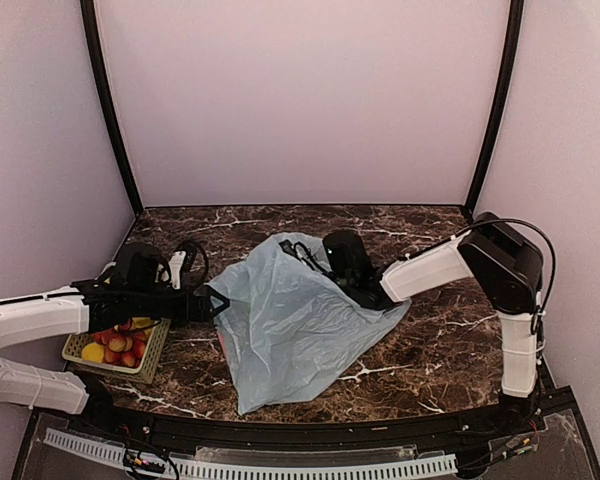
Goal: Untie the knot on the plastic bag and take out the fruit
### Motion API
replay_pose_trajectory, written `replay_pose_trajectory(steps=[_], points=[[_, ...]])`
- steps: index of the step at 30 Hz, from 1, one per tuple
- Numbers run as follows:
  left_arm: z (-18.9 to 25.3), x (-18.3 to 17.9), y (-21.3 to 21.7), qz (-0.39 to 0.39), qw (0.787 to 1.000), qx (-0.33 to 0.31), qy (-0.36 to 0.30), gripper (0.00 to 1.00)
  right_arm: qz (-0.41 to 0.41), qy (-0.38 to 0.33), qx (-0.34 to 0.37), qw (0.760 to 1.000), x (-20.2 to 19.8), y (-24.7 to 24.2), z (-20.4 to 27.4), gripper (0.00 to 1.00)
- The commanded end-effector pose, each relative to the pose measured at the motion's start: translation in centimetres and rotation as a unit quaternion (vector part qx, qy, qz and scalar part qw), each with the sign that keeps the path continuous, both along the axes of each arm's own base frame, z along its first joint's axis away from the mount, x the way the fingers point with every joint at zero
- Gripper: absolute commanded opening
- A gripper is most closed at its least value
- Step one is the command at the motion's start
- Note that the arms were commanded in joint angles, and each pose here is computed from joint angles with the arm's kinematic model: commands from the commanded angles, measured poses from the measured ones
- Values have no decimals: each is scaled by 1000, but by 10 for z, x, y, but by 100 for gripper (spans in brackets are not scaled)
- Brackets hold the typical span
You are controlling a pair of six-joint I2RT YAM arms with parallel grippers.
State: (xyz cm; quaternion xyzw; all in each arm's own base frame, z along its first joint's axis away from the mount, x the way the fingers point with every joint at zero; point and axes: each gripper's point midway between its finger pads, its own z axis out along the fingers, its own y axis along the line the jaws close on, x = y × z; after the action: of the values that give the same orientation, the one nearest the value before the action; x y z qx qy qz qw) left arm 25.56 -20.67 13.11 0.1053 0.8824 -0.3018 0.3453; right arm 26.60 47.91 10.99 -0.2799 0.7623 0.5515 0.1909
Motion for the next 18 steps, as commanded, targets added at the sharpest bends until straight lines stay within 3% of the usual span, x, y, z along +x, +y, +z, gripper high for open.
replay_pose_trajectory(steps=[1,8,12,14,16,18], points=[[-26,-5,-3,6,998,-13,65,99,-7,-10,16,1000,0,-6,8,17],[-22,14,-18,8,997,-63,44,99,-4,-8,29,1000,-7,-11,17,17],[-27,18,-30,-6,995,-88,56,87,-2,-10,36,999,-11,-14,23,18],[-33,19,-33,-8,994,-91,64,72,-2,-11,40,999,-13,-16,27,17],[-37,20,-36,-10,993,-94,69,33,-5,-11,39,999,-14,-19,28,17],[-41,21,-33,-1,993,-89,73,8,-15,-14,31,999,-14,-25,27,17]])
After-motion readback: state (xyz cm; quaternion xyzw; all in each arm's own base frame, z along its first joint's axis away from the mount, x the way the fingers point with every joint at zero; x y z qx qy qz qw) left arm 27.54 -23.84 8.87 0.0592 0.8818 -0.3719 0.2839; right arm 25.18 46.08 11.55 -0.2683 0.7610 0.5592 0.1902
